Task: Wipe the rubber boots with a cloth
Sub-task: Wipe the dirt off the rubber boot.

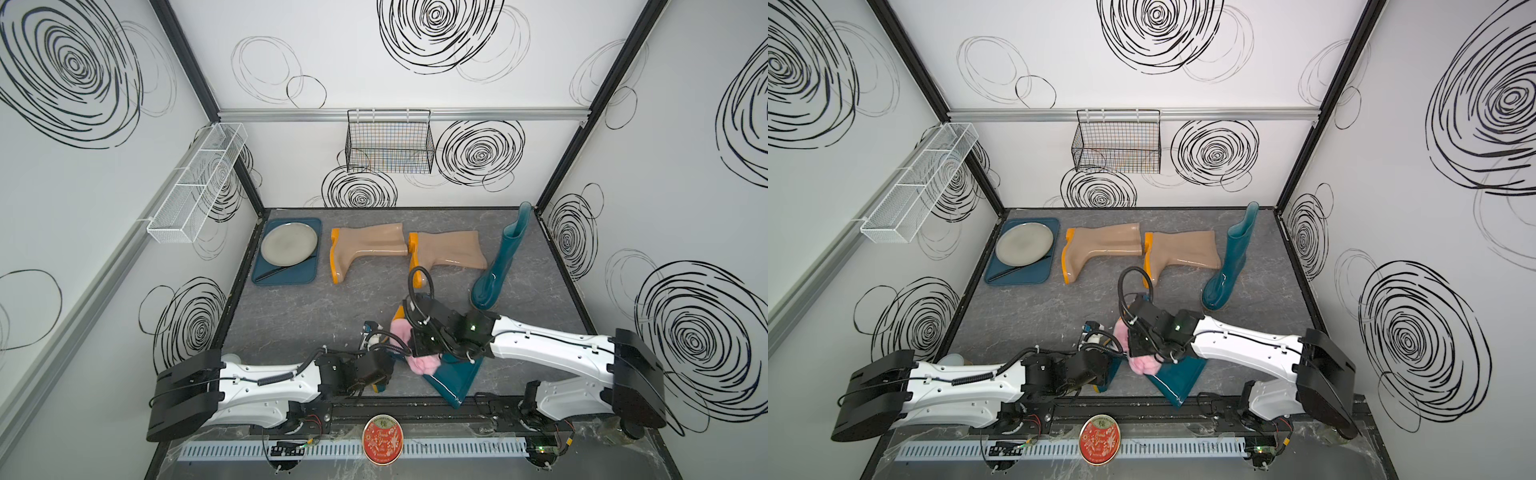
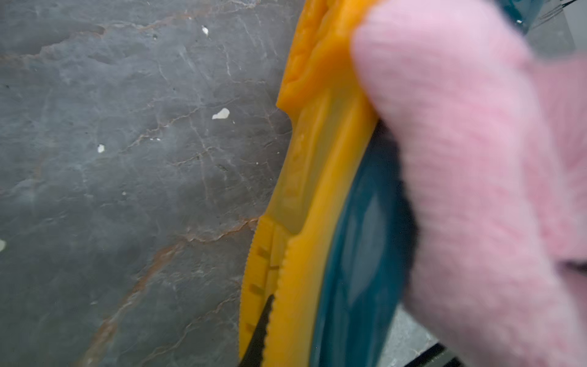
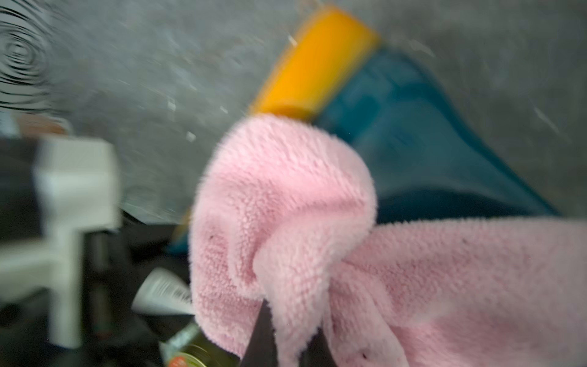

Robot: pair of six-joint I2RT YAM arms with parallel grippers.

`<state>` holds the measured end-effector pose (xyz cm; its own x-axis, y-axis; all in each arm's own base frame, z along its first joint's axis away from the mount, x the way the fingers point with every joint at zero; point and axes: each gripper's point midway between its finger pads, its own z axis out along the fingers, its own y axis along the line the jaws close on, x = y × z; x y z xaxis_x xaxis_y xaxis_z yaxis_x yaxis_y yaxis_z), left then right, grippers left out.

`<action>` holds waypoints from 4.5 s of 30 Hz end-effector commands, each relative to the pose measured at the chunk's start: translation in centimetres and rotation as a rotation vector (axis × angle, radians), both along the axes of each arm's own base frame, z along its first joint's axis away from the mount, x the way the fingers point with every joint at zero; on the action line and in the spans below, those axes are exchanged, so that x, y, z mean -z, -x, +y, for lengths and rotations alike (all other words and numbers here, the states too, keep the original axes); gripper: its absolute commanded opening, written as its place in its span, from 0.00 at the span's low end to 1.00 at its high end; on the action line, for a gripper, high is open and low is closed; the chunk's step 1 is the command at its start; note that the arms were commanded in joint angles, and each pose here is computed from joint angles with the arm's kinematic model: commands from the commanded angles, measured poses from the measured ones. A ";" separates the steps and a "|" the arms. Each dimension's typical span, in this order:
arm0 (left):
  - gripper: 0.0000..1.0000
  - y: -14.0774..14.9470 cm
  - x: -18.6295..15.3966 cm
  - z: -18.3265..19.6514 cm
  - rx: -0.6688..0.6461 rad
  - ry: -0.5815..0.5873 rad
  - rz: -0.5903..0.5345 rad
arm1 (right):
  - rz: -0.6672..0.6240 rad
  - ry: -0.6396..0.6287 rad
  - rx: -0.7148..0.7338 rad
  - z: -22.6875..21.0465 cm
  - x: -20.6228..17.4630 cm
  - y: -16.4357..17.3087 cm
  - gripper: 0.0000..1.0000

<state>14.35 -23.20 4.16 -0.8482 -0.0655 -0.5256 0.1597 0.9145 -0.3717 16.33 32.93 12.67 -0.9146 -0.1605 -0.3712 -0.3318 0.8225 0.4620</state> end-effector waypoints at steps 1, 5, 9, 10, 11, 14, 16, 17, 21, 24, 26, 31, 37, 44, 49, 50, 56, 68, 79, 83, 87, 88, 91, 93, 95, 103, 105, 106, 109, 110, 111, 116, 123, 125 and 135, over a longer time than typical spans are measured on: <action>0.00 -0.6 1.0 0.9 -0.060 -0.024 -0.024 | -0.011 -0.054 -0.029 0.7 0.6 -2.5 0.00; 0.00 -0.5 0.8 1.2 -0.080 -0.004 -0.030 | 0.068 -0.007 0.048 -3.0 4.6 -1.2 0.00; 0.00 -0.4 1.2 1.2 -0.085 0.010 -0.018 | 0.124 0.229 0.146 -9.8 8.3 2.5 0.00; 0.00 -0.5 1.2 1.1 -0.082 0.004 -0.017 | 0.135 0.309 0.180 -12.0 9.1 3.6 0.00; 0.00 -0.5 1.1 0.9 -0.076 0.000 -0.017 | 0.150 0.386 0.202 -14.1 9.7 4.9 0.00; 0.00 -0.7 1.1 0.5 -0.062 -0.012 -0.021 | 0.188 0.521 0.235 -18.3 10.2 8.2 0.00; 0.00 -0.8 1.2 0.4 -0.058 -0.014 -0.016 | 0.210 0.509 0.210 -18.5 10.1 9.4 0.00; 0.00 -0.9 1.3 0.4 -0.056 -0.015 -0.013 | 0.221 0.492 0.193 -18.2 10.2 9.8 0.00; 0.00 -1.0 1.2 0.0 -0.052 -0.012 -0.012 | 0.166 0.289 0.070 -12.7 9.2 8.6 0.00; 0.00 -1.0 1.0 -0.2 -0.048 -0.015 -0.009 | 0.076 0.069 -0.073 -5.2 5.7 6.3 0.00; 0.00 -1.0 0.8 -0.2 -0.047 -0.024 -0.018 | 0.048 -0.006 -0.135 -1.3 3.3 4.6 0.00; 0.00 -0.8 0.4 -0.1 -0.054 -0.019 -0.027 | 0.044 0.008 -0.129 1.9 2.3 0.3 0.00; 0.00 -0.4 0.7 -0.1 -0.064 0.003 -0.021 | 0.134 0.103 -0.011 -3.6 7.4 1.7 0.00; 0.00 -0.4 1.0 -0.3 -0.047 -0.010 -0.014 | 0.210 0.541 0.281 -19.2 11.5 6.8 0.00; 0.00 -0.5 1.5 0.1 -0.046 -0.013 -0.006 | 0.210 0.405 0.267 -19.4 10.8 8.2 0.00; 0.00 -0.5 1.4 0.1 -0.047 -0.007 -0.006 | 0.195 0.355 0.252 -18.4 10.7 7.8 0.00; 0.00 -0.6 1.3 -0.5 -0.024 -0.016 -0.012 | 0.021 0.002 0.076 -7.2 4.1 1.8 0.00; 0.00 0.0 1.2 -0.4 0.001 -0.048 -0.032 | 0.071 0.028 0.224 -4.5 6.6 -6.9 0.00; 0.00 -0.2 0.0 -2.4 0.057 -0.008 -0.034 | 0.067 0.109 0.463 -16.6 9.0 -2.6 0.00; 0.19 -0.9 -1.9 -3.3 0.089 -0.007 -0.055 | -0.027 -0.020 0.278 -12.4 6.5 -2.9 0.00; 0.48 -1.6 -4.7 -3.4 0.107 0.009 -0.088 | 0.009 -0.007 0.193 -9.7 6.4 -3.3 0.00; 0.54 -1.7 -5.6 -3.4 0.106 0.018 -0.097 | 0.025 -0.006 0.163 -8.8 6.3 -3.4 0.00; 0.66 -1.9 -7.7 -2.6 0.093 0.043 -0.124 | -0.033 0.006 0.078 -5.9 5.0 -3.9 0.00; 0.69 -1.8 -8.3 -2.0 0.087 0.066 -0.132 | -0.085 -0.004 0.036 -4.2 3.7 -4.2 0.00; 0.69 -1.7 -8.0 -1.1 0.070 0.077 -0.121 | -0.111 -0.038 0.029 -3.1 2.5 -4.6 0.00; 0.56 -0.7 -5.2 2.1 -0.020 0.122 -0.065 | -0.104 -0.103 -0.079 1.6 2.1 -3.4 0.00; 0.52 -0.8 -4.5 3.2 -0.064 0.110 -0.059 | -0.128 -0.104 -0.165 3.1 2.2 -1.3 0.00; 0.51 -1.0 -4.4 4.1 -0.095 0.096 -0.063 | -0.138 -0.104 -0.207 3.7 2.2 -0.2 0.00; 0.53 -1.6 -4.7 5.8 -0.160 0.089 -0.084 | -0.139 -0.096 -0.312 4.5 2.6 2.7 0.00; 0.53 -1.8 -4.9 6.1 -0.176 0.104 -0.084 | -0.151 -0.092 -0.348 4.7 2.4 3.6 0.00; 0.53 -2.0 -4.9 6.4 -0.191 0.114 -0.079 | -0.170 -0.096 -0.382 4.9 2.1 4.5 0.00; 0.57 -2.5 -3.1 7.9 -0.257 0.127 -0.007 | -0.199 -0.138 -0.489 5.5 0.5 7.0 0.00; 0.63 -2.5 -3.0 7.0 -0.226 0.206 0.024 | -0.295 -0.116 -0.379 4.1 -0.4 4.8 0.00; 0.65 -2.3 -3.1 6.3 -0.197 0.224 0.034 | -0.283 -0.143 -0.343 3.1 -0.8 3.7 0.00; 0.73 -1.3 -2.3 3.8 -0.112 0.285 0.073 | -0.321 -0.127 -0.605 5.6 -0.5 9.8 0.00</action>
<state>15.76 -18.88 7.38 -0.8510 -0.2896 -0.4381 0.0353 0.8008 -0.5979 7.98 37.70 14.14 -0.5644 -0.4758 -0.6745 -0.8177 0.4341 0.3780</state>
